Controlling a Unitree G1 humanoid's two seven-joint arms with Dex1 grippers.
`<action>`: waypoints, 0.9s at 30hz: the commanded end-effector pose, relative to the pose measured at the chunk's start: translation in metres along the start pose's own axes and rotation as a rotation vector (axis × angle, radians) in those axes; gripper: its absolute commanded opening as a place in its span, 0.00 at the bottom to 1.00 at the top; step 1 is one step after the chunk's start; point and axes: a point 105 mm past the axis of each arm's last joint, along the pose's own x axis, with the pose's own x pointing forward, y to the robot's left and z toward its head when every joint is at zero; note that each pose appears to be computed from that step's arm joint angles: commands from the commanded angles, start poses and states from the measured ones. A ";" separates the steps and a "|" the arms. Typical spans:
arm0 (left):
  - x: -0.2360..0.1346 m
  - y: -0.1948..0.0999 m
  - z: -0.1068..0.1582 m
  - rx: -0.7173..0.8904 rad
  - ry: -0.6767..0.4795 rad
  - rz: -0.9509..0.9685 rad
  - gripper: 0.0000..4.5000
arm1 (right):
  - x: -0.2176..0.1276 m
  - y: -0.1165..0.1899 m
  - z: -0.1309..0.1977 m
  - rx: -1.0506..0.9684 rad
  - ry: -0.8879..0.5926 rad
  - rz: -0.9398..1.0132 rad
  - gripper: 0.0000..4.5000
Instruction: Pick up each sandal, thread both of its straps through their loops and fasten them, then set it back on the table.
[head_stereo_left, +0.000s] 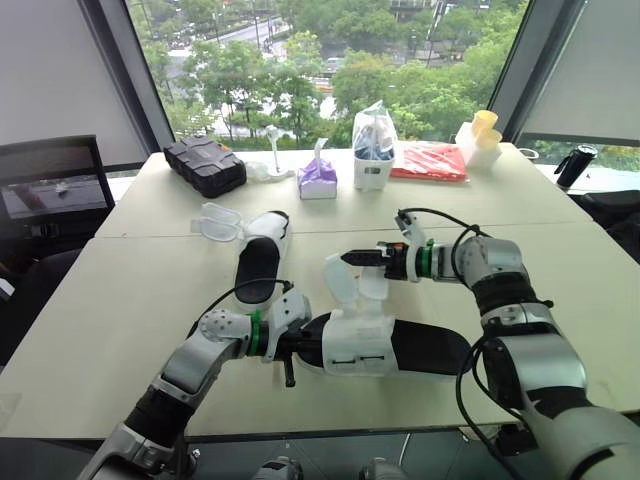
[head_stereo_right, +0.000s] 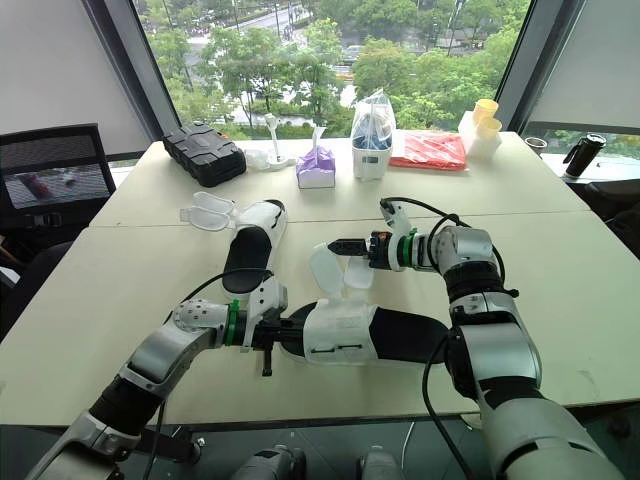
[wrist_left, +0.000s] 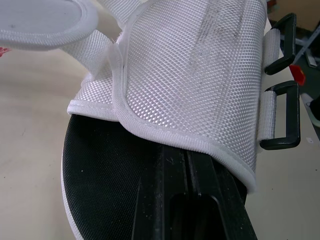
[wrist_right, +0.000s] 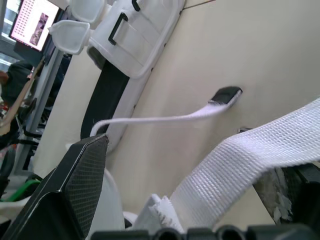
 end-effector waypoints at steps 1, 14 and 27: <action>0.005 -0.004 -0.011 -0.017 0.040 -0.004 0.00 | 0.000 0.009 0.028 -0.009 -0.106 0.014 0.99; 0.007 -0.005 -0.011 -0.020 0.036 -0.003 0.00 | -0.006 0.019 0.059 -0.006 -0.219 0.052 0.87; 0.007 -0.006 -0.011 -0.025 0.034 -0.008 0.00 | -0.029 0.064 0.065 -0.133 -0.171 0.219 0.01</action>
